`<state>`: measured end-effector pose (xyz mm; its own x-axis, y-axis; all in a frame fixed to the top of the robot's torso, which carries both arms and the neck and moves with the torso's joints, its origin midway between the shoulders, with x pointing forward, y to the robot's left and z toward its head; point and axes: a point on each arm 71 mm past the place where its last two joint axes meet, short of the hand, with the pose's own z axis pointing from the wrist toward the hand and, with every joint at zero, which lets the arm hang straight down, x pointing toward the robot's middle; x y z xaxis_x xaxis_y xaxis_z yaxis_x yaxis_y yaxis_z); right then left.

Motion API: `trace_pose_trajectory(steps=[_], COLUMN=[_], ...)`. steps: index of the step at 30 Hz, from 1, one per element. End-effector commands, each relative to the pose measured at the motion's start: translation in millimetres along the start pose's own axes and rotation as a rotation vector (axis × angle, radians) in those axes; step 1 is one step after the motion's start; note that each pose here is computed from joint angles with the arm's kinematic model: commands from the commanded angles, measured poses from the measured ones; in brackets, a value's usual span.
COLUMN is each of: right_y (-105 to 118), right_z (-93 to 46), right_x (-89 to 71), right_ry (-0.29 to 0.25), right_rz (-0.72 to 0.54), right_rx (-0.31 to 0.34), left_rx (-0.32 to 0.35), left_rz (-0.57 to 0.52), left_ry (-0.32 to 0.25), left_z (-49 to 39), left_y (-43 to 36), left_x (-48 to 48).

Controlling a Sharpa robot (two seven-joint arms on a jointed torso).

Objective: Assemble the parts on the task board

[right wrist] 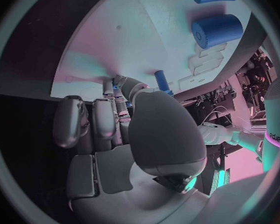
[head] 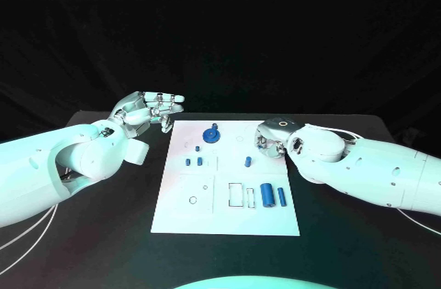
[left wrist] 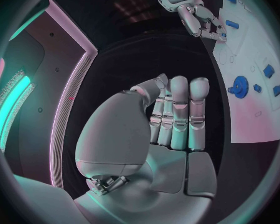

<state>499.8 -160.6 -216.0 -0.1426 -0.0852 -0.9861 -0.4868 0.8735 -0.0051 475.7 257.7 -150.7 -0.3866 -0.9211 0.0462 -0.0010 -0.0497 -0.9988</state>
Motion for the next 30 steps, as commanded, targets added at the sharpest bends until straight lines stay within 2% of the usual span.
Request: trace_pose_trajectory(steps=[1,10,21,25,30], right_y=[5.5,3.7,6.2,18.6,46.1], right_z=[-2.6,-9.1,-23.1,-32.9,-39.9], right_x=[-0.8,-12.4,-25.3,-33.5,-41.2], right_ry=[-0.055,-0.124,-0.147,-0.162,-0.172], right_rz=[0.021,0.052,0.088,0.115,0.156], right_rx=[-0.034,-0.05,-0.073,-0.112,-0.188], left_rx=[0.006,0.001,-0.002,-0.003,-0.002], left_rz=[-0.003,-0.002,0.0,0.0,0.0], left_ry=[0.021,0.018,0.014,0.012,0.014], left_z=[0.7,1.3,1.7,2.1,4.0], left_y=[-0.8,0.0,0.6,0.8,1.5], left_x=[1.6,-0.4,-2.5,-3.2,-2.3])
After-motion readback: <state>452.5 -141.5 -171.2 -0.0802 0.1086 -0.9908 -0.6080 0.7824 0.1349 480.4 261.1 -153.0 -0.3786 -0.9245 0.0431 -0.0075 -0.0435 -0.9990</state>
